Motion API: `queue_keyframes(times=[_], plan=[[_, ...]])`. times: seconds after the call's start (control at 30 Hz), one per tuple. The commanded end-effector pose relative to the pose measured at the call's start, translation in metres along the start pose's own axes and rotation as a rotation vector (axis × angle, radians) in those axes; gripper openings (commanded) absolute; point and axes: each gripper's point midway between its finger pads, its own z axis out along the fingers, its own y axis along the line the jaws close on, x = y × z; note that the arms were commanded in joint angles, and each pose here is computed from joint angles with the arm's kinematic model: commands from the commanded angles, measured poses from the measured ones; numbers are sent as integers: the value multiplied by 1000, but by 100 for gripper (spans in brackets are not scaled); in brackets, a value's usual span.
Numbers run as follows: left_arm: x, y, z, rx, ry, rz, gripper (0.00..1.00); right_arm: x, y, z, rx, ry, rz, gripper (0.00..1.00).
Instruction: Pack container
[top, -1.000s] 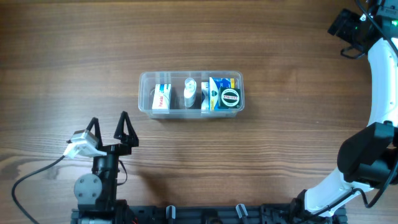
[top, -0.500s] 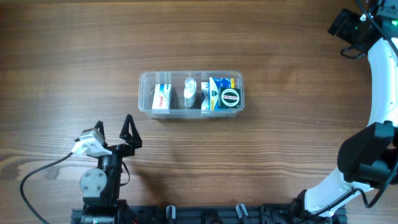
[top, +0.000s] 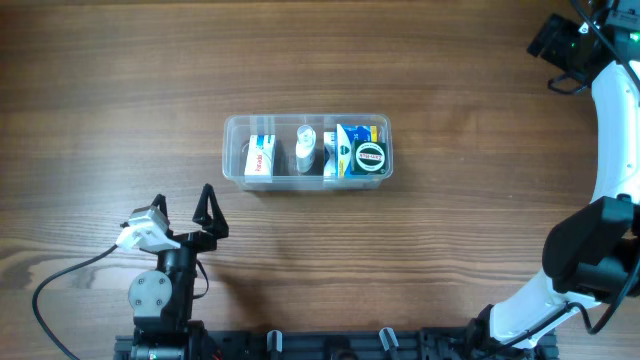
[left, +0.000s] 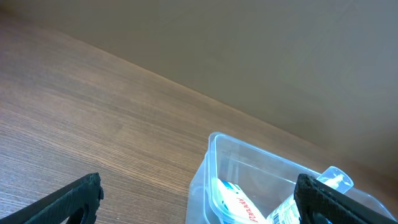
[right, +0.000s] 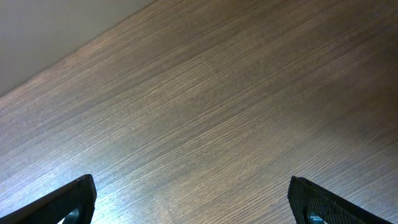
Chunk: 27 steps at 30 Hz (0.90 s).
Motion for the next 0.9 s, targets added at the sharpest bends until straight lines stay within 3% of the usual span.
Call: queue_keyframes(times=[0.0,0.63,0.73,0.87], plan=[[-2,3,0,-11,-12,23,100,2,3,2,-9,7,-12,100],[-2,3,0,-11,-12,23,100,8,-1,-1,0,34,-16,100],[-2,3,0,-11,-12,23,100,-11,-1,-46,-26,-64,-6,100],[-2,3,0,-11,-12,23,100,-43,-7,-166,-97,-319,25,100]])
